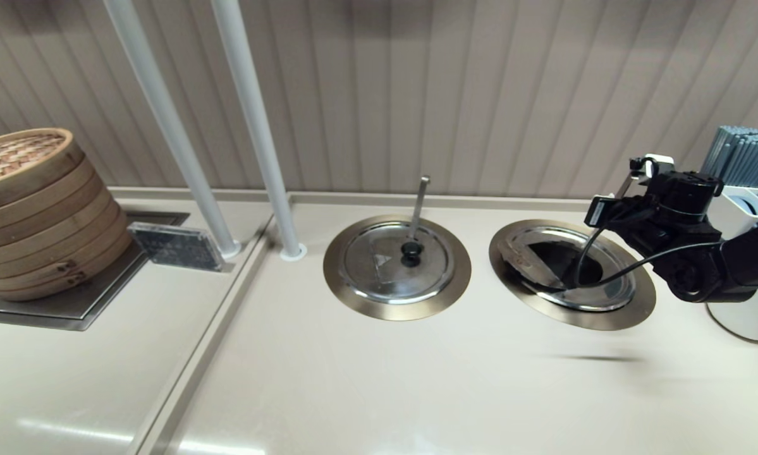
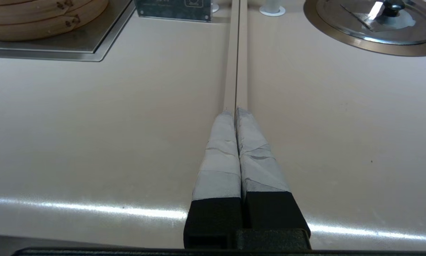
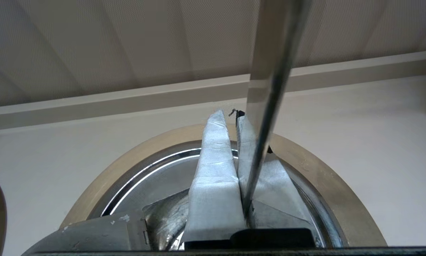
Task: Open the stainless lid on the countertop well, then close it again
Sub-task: Stir with a spoon
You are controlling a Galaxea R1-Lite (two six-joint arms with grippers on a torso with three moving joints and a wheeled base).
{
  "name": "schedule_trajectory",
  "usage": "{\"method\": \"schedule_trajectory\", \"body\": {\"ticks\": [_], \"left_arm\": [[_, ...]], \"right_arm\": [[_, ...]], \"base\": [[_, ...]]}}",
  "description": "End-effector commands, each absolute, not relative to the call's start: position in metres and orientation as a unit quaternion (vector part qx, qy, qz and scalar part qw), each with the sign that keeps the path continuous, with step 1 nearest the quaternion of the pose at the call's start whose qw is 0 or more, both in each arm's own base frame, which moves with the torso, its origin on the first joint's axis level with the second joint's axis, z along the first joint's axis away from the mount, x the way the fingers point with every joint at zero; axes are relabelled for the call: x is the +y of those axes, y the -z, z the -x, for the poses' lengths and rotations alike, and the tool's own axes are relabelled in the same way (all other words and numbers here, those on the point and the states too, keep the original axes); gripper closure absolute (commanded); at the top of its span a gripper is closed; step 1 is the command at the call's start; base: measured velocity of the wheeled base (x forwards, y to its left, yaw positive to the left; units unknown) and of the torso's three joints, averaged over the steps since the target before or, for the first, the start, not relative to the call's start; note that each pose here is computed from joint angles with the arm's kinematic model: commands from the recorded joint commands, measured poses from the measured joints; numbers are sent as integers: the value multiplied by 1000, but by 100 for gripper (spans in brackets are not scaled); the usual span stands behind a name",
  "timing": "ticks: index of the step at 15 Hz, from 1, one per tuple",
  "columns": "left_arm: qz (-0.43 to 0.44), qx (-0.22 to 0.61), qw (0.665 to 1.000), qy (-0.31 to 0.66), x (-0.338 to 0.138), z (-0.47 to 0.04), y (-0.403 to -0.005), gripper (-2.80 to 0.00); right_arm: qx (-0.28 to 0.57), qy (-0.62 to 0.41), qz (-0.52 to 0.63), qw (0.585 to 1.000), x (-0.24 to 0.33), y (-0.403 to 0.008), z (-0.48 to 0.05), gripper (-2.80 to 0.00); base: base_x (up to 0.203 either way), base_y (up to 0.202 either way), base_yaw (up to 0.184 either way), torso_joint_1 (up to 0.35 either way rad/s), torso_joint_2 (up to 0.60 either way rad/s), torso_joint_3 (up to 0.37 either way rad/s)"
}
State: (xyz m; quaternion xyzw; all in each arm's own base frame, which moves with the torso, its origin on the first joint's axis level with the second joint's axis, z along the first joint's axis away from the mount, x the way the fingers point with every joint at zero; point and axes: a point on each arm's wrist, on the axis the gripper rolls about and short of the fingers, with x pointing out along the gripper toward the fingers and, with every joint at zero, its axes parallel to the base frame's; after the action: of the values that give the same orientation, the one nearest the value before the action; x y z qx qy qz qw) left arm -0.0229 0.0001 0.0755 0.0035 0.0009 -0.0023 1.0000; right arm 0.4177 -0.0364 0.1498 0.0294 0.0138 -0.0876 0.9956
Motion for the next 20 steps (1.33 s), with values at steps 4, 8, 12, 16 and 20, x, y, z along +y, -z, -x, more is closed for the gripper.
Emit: {"method": "schedule_trajectory", "body": {"ticks": [4,8,12,16,20], "left_arm": [[-3,1,1000,2,0,23,-76,0],[-4,1,1000,2,0,23,-76,0],[-4,1,1000,2,0,23,-75,0],[-4,1,1000,2,0,23,-76,0],[-4,1,1000,2,0,23,-76,0]], "right_arm": [[3,112,-33,993,-40,-145,-430,0],[-12,99,-78,992,-24,-148,-432,0],[-11,87,-93,992,-14,-149,-430,0],[-4,81,-88,993,-18,-165,-418,0],[22,78,-47,996,-36,-162,-410,0]], "base": [[0,0,0,0,0,0],[0,0,0,0,0,0],[0,0,0,0,0,0],[0,0,0,0,0,0],[0,0,0,0,0,0]]}}
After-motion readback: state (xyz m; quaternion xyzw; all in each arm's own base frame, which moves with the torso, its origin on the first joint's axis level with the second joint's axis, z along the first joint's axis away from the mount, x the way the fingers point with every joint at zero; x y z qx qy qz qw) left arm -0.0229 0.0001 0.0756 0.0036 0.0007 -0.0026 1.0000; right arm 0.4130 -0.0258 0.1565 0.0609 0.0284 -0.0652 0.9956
